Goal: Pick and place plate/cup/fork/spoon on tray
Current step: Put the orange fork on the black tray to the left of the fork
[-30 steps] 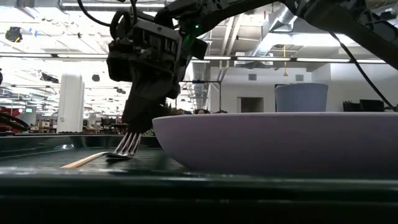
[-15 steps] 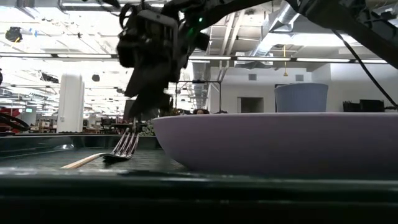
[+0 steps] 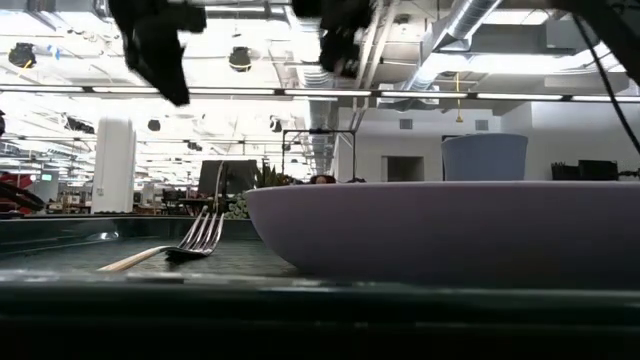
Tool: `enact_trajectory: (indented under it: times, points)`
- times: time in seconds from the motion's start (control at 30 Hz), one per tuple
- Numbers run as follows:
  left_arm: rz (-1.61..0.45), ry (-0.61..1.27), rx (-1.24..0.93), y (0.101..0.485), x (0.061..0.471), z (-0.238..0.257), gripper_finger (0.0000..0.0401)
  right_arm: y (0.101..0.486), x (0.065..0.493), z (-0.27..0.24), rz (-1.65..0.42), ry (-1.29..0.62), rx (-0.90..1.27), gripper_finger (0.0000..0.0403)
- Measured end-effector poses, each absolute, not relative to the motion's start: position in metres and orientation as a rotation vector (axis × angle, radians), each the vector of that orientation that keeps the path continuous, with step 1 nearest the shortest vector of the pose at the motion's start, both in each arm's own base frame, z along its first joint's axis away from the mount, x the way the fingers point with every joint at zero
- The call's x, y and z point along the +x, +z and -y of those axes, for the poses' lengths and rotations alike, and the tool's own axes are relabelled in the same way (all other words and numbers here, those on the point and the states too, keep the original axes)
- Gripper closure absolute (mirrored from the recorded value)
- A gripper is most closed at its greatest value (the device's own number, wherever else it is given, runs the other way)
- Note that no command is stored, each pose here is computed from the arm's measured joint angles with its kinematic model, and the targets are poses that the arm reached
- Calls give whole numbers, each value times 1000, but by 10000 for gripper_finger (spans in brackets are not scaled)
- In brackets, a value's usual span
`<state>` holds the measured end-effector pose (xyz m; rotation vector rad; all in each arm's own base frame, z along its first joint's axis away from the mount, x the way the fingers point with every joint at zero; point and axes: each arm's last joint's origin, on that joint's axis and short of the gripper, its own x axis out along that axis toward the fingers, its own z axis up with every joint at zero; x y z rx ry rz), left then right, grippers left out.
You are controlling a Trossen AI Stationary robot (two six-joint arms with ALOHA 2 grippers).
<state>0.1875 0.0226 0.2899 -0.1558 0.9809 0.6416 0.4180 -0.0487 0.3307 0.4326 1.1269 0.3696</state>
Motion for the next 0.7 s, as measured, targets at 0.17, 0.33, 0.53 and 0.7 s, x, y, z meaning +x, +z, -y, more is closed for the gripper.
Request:
enact_trajectory:
  times: [0.17,0.33,0.53,0.7]
  points:
    - [-1043,573,-181,239,187,-42,181,375,381,44,-1090,273,340,200]
    - [-1115,436,-122,197,182,-59,194,405,358,32,-1030,235,301,203]
    - [-1175,351,-100,164,183,-78,199,423,341,15,-986,231,290,204]
    - [-1263,297,-98,145,186,-88,199,426,338,0,-991,238,267,206]
